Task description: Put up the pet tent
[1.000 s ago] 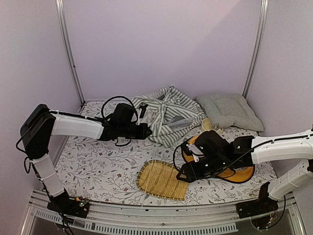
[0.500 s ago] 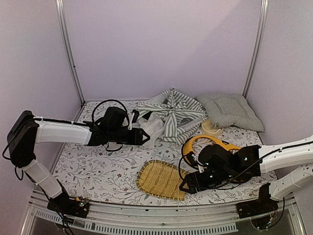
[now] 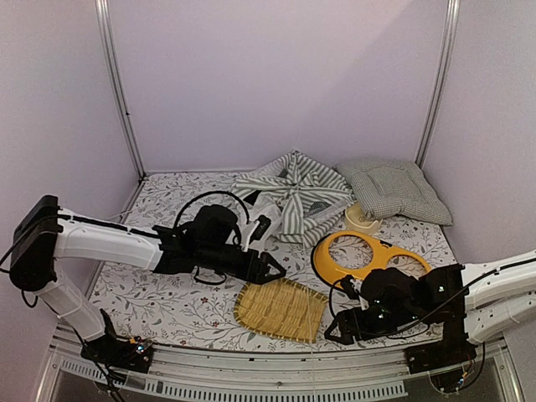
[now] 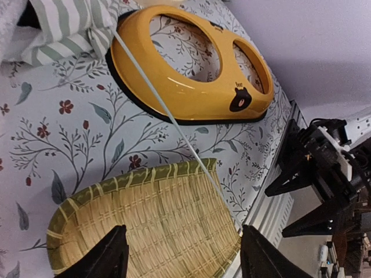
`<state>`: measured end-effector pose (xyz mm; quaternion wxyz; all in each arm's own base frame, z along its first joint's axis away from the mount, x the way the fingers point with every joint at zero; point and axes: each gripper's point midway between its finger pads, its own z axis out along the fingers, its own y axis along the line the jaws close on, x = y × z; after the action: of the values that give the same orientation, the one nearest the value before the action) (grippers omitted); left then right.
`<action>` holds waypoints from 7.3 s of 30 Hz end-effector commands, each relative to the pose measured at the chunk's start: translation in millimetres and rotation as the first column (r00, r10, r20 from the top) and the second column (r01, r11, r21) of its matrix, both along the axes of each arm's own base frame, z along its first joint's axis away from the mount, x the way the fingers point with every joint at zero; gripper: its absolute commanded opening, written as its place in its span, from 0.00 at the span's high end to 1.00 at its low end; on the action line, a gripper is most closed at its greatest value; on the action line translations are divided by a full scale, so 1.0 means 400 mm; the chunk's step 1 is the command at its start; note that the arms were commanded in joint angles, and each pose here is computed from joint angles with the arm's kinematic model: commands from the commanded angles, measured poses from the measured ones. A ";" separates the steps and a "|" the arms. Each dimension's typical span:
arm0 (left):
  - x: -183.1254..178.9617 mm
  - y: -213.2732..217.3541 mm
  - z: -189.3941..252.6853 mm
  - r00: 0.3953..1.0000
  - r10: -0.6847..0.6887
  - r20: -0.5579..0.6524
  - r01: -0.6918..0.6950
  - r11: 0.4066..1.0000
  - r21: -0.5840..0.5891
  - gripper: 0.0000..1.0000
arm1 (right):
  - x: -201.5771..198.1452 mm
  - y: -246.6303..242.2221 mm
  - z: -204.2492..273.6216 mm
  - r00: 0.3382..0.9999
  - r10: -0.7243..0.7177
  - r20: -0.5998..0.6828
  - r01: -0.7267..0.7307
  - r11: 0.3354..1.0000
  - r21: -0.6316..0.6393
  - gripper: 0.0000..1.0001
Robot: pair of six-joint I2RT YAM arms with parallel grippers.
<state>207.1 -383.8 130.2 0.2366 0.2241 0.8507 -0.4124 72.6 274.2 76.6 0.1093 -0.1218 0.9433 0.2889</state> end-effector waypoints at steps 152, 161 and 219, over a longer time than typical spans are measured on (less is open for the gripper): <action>0.563 -0.070 0.157 0.820 0.279 0.500 -0.233 0.960 -0.154 0.51 | 0.070 0.111 0.195 0.980 0.160 0.120 -0.180 0.967 0.179 1.00; 0.585 -0.077 0.133 0.816 0.288 0.502 -0.256 0.957 -0.134 0.91 | 0.081 0.114 0.207 0.980 0.147 0.132 -0.170 0.967 0.188 1.00; -0.094 -0.021 0.289 0.701 0.103 0.705 -0.041 0.994 -0.104 1.00 | 0.263 0.296 0.641 0.856 -0.071 0.512 -0.274 0.777 0.567 1.00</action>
<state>213.2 -365.7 259.6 0.6089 0.2398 0.6947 -0.2985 122.9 407.2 270.4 0.2372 -0.2673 0.7526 0.5531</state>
